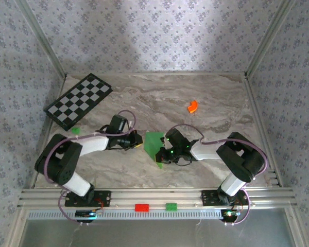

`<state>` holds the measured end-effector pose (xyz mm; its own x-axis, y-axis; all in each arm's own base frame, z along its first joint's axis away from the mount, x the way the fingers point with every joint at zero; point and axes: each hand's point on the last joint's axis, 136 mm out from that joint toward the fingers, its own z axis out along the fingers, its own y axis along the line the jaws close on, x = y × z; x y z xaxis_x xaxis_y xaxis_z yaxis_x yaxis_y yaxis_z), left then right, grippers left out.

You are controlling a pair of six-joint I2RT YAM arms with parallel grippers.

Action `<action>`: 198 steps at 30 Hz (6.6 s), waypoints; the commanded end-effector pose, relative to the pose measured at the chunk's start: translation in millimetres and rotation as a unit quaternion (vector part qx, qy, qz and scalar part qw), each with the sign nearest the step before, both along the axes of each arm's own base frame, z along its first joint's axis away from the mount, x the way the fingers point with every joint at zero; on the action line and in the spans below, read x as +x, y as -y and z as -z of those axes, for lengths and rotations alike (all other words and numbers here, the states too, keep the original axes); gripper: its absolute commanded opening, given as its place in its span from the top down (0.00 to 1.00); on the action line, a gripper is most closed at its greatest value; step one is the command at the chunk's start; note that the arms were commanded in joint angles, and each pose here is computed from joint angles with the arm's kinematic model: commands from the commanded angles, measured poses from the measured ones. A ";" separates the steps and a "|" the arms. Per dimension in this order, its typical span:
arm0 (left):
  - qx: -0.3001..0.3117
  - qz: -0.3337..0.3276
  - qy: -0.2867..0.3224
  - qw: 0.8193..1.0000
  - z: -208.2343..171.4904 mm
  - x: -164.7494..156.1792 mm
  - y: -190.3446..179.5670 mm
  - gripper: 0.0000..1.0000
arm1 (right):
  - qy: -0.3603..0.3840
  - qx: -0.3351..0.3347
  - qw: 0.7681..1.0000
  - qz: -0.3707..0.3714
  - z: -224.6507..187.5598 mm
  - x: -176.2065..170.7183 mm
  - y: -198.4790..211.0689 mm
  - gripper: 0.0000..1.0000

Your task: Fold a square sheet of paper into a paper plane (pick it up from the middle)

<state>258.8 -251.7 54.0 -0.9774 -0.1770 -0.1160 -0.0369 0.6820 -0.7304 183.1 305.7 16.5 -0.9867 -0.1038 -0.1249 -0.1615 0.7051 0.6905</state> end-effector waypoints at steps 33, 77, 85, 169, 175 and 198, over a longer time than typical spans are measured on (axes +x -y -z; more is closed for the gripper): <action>0.082 0.035 -0.071 0.993 68.7 -50.7 8.9 1.00 | -0.030 -0.068 0.997 -0.034 12.8 -37.0 32.7 0.95; -0.048 -0.006 -0.010 0.999 -12.3 -30.9 -18.0 0.58 | 0.096 -0.050 0.993 0.047 -32.6 33.8 24.3 0.59; -0.049 0.001 -0.028 0.998 -5.8 -34.2 -16.0 0.58 | 0.085 -0.023 0.996 0.023 -29.8 31.7 10.4 0.65; -0.108 -0.066 -0.012 0.992 -20.5 15.7 23.4 0.85 | 0.315 -0.003 0.933 0.175 -94.1 45.3 127.8 0.54; -0.123 -0.040 -0.014 0.992 -27.8 14.6 34.5 0.80 | 0.391 -0.076 0.916 0.056 -86.8 28.6 99.3 0.59; -0.122 -0.032 -0.016 0.992 -30.4 15.8 37.5 0.88 | 0.558 -0.274 0.769 -0.153 -39.3 14.3 19.7 0.62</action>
